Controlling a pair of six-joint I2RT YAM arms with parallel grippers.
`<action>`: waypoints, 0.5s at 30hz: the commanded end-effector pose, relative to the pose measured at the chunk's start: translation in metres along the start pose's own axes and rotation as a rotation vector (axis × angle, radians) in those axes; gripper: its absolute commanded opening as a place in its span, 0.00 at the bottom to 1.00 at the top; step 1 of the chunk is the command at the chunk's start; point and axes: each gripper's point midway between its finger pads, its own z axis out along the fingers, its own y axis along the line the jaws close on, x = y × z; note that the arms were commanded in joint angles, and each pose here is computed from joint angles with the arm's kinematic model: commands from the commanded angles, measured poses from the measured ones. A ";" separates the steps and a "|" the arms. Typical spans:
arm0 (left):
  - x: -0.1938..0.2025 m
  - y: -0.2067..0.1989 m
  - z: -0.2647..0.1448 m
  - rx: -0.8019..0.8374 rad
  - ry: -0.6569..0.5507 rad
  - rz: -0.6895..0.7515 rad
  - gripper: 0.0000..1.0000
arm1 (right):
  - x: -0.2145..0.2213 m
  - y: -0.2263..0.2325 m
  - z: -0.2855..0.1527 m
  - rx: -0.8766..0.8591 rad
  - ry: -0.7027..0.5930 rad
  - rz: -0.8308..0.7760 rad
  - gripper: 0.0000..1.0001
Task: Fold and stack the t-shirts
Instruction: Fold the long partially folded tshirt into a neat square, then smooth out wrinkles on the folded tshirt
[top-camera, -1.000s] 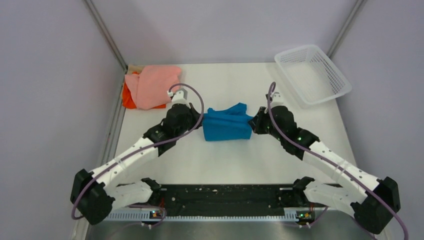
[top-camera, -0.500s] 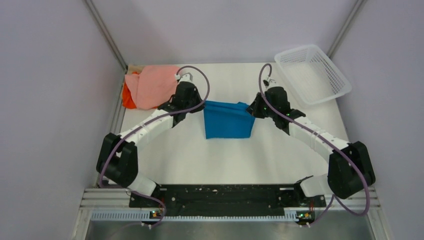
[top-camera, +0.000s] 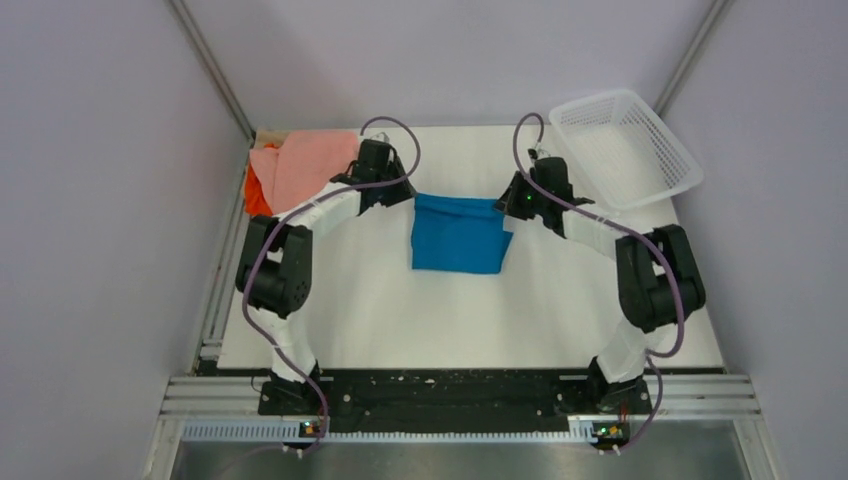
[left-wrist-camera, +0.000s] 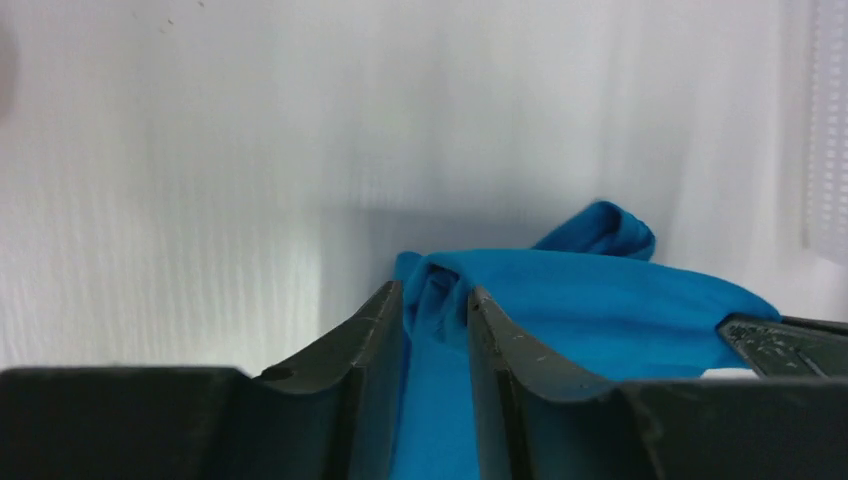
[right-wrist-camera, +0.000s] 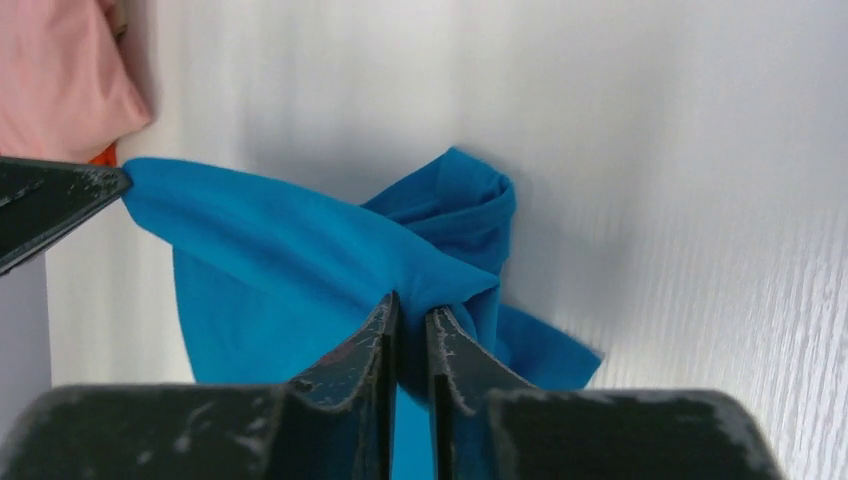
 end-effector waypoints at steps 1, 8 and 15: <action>-0.034 0.009 0.016 0.013 -0.026 -0.032 0.42 | -0.049 -0.003 0.028 -0.030 -0.100 -0.004 0.18; -0.064 -0.007 0.013 0.083 -0.035 -0.020 0.72 | -0.085 0.005 0.038 -0.029 -0.118 -0.041 0.84; -0.022 -0.038 -0.010 0.247 0.032 0.030 0.97 | -0.049 0.027 -0.006 -0.167 -0.113 -0.038 0.99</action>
